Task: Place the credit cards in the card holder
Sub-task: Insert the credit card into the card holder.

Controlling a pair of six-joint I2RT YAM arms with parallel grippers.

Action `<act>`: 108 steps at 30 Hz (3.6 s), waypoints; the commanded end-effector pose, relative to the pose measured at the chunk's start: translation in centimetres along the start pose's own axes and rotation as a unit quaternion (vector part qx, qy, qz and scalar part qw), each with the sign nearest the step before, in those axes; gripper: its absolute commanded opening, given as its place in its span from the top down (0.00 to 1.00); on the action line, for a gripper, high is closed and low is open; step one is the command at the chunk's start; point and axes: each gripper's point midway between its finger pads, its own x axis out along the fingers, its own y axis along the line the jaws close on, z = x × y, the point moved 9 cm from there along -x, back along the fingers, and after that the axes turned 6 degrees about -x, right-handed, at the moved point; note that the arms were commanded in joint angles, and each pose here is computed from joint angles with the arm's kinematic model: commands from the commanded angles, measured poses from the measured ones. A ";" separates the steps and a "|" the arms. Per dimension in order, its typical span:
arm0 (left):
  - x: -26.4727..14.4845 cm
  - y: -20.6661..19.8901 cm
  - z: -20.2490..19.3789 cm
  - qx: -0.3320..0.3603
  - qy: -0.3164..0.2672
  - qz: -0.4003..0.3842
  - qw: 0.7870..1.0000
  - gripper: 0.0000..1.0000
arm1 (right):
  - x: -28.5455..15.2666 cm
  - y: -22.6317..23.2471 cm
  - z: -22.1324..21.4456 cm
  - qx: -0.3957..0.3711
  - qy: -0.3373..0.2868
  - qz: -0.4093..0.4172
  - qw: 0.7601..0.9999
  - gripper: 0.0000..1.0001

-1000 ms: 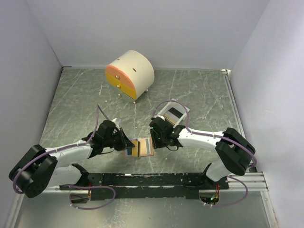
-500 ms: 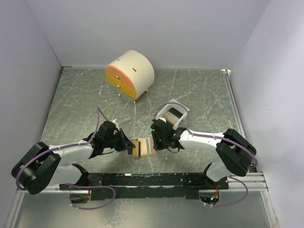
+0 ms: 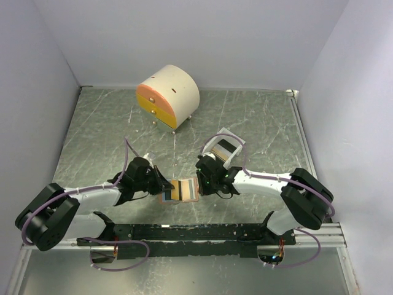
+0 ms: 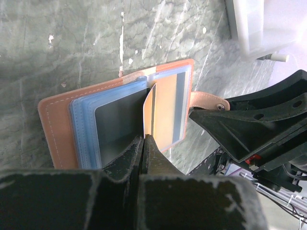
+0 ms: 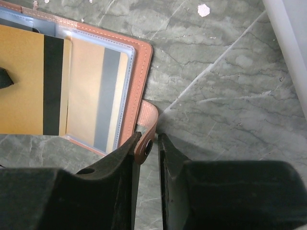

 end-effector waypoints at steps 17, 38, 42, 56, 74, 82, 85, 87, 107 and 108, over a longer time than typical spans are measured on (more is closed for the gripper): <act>0.4 1.7 -0.9 0.010 0.010 -0.015 1.000 0.93 | 0.1 0.1 -0.3 0.011 -0.005 0.004 1.000 0.81; 1.0 1.5 -0.5 0.015 -0.001 -0.012 1.000 0.93 | 0.4 0.6 -0.9 0.037 -0.001 0.027 0.999 0.87; 0.9 1.7 -0.5 0.015 -0.010 -0.014 1.000 0.93 | 0.4 0.9 -1.0 0.034 0.001 0.029 0.999 0.87; 1.1 1.9 -0.1 0.033 -0.027 -0.001 0.999 0.93 | 0.6 1.3 -1.2 0.034 0.006 0.037 0.999 0.88; 0.9 1.6 0.3 0.037 -0.048 0.002 0.998 0.93 | 0.8 1.4 -1.6 0.036 0.010 0.036 0.999 0.89; 1.0 1.8 -0.4 0.031 -0.035 -0.014 0.999 0.93 | 0.7 1.5 -1.7 0.035 0.008 0.036 0.999 0.89; 1.1 1.9 -0.8 0.030 -0.029 -0.019 0.999 0.93 | 0.7 1.5 -1.7 0.036 0.008 0.038 0.999 0.90; 1.2 2.0 -1.1 0.030 -0.021 -0.021 0.999 0.93 | 0.8 1.6 -1.7 0.037 0.009 0.038 0.999 0.90; 2.2 1.7 -1.8 0.032 0.024 -0.021 0.999 0.90 | 0.6 2.3 -1.2 0.051 0.002 0.060 0.997 0.91; 2.2 1.6 -1.7 0.034 0.023 -0.020 0.999 0.87 | 0.6 2.3 -1.3 0.053 0.001 0.065 0.996 0.91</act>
